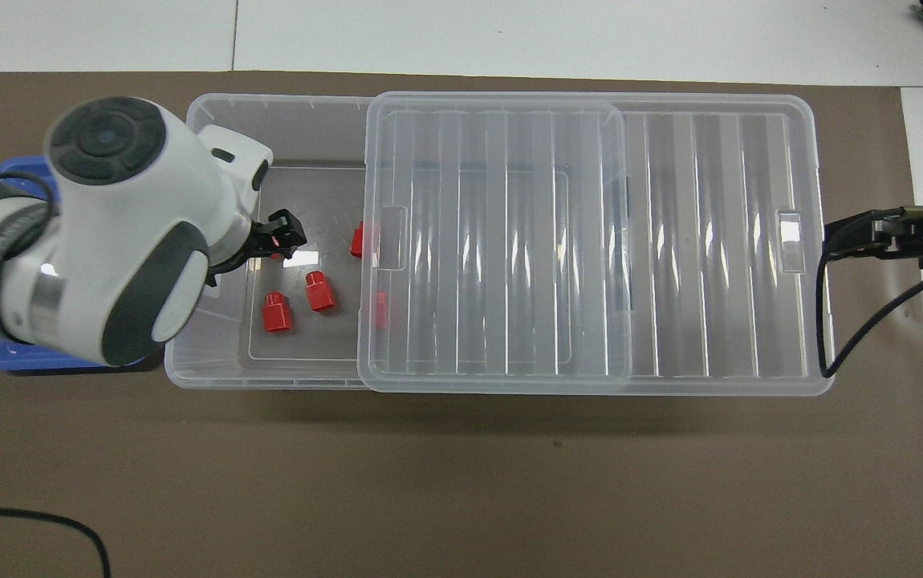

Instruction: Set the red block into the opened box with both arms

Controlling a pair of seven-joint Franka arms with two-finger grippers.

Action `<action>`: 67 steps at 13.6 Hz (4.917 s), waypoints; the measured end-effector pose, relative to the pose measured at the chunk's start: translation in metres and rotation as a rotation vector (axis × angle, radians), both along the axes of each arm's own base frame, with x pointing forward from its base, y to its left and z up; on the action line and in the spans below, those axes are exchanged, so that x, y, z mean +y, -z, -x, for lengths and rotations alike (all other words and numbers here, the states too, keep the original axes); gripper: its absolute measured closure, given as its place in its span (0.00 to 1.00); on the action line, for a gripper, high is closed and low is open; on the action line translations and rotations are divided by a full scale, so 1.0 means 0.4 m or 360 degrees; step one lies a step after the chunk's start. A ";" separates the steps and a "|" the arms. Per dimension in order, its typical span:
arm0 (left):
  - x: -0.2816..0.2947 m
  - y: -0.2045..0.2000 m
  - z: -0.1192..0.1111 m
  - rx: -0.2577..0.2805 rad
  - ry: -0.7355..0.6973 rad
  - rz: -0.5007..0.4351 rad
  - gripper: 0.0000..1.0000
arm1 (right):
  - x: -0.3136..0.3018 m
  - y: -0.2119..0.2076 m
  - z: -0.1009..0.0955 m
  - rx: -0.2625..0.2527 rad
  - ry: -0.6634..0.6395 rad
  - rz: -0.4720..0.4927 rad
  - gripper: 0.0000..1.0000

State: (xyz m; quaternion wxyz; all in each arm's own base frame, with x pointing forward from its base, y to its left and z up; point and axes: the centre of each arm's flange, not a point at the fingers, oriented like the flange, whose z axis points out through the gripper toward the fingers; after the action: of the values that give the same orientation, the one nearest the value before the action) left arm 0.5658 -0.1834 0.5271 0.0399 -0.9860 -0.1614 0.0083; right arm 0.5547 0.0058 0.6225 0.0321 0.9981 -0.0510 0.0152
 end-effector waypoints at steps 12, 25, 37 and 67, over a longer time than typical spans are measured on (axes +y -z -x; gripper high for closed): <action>0.413 -0.284 0.108 0.0028 0.0349 0.0075 0.01 | -0.250 0.164 -0.085 -0.0153 0.0011 0.0010 0.69; 0.420 -0.284 0.094 -0.0039 0.0343 0.0071 0.00 | -0.185 0.380 -0.158 -0.0132 -0.0117 -0.0028 0.99; 0.425 -0.238 0.057 -0.0041 0.0337 0.0066 0.00 | 0.189 0.383 -0.151 -0.0108 -0.0491 -0.0054 0.99; 0.297 -0.191 0.047 -0.0037 0.0443 0.0206 0.00 | -0.013 0.112 -0.054 -0.0093 0.0031 -0.0109 0.19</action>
State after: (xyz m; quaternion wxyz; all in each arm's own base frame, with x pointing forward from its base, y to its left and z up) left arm 0.5472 -0.0648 0.6037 -0.0248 -0.9994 -0.0229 0.0015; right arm 0.5764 0.0006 0.5777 -0.0034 0.9972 -0.0622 0.0422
